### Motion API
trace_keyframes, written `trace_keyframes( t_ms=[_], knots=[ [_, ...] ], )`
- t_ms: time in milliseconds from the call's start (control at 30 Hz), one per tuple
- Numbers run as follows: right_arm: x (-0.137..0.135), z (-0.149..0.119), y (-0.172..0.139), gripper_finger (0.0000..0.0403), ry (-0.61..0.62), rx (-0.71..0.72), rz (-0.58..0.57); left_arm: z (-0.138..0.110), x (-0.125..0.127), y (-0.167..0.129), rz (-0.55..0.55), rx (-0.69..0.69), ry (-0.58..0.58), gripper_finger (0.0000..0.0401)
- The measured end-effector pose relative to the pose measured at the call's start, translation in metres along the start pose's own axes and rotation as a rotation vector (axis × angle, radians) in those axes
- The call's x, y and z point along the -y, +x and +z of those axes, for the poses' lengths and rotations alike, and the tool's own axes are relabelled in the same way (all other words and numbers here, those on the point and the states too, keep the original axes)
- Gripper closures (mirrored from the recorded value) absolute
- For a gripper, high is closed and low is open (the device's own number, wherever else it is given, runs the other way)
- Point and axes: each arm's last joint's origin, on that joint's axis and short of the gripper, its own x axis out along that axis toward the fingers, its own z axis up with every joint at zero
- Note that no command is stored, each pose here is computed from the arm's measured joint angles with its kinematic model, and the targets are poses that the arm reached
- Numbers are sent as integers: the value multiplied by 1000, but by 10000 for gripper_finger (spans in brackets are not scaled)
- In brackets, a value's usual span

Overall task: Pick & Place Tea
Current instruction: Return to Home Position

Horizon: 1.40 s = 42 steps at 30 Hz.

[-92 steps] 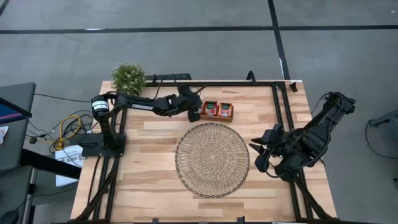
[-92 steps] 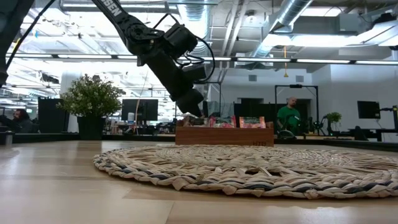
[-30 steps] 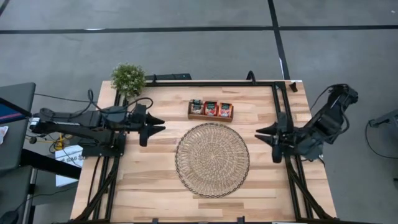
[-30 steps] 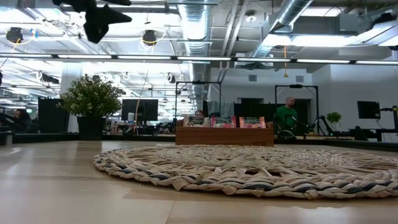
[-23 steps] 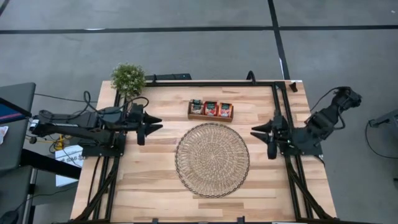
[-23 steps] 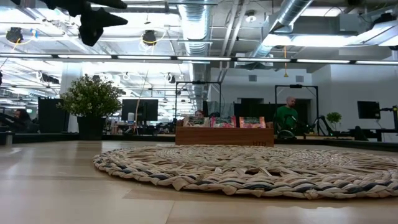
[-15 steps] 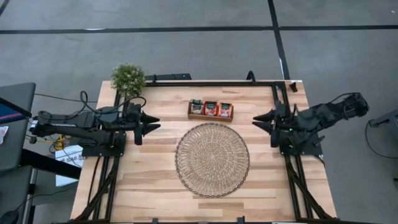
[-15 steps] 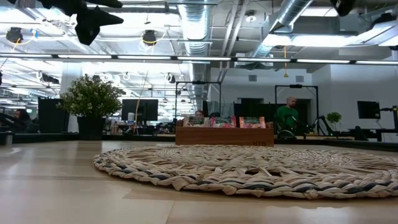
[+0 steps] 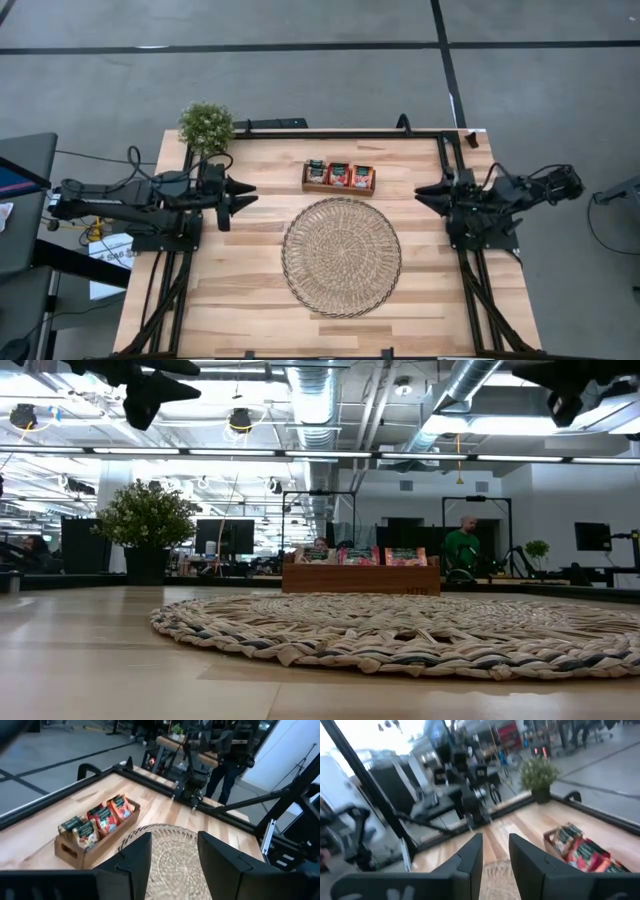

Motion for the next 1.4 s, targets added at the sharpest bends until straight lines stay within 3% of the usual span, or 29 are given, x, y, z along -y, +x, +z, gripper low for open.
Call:
trace_keyframes(
  t_ms=[367,633,933,1133,1400],
  knots=[
    [20,-16,-25,317,74,123,46,-41,-20,-11,-52,124,-19,250],
    [22,-23,-25,317,39,57,20,-65,-36,-30,-78,195,-39,250],
    [25,-30,-25,317,138,-9,-17,-79,-45,-39,-25,129,-17,250],
    [24,-31,-22,317,74,25,0,-95,-50,-32,7,86,-5,250],
    [26,-62,-6,317,-3,28,33,-94,-53,-30,109,159,-25,250]
  ],
)
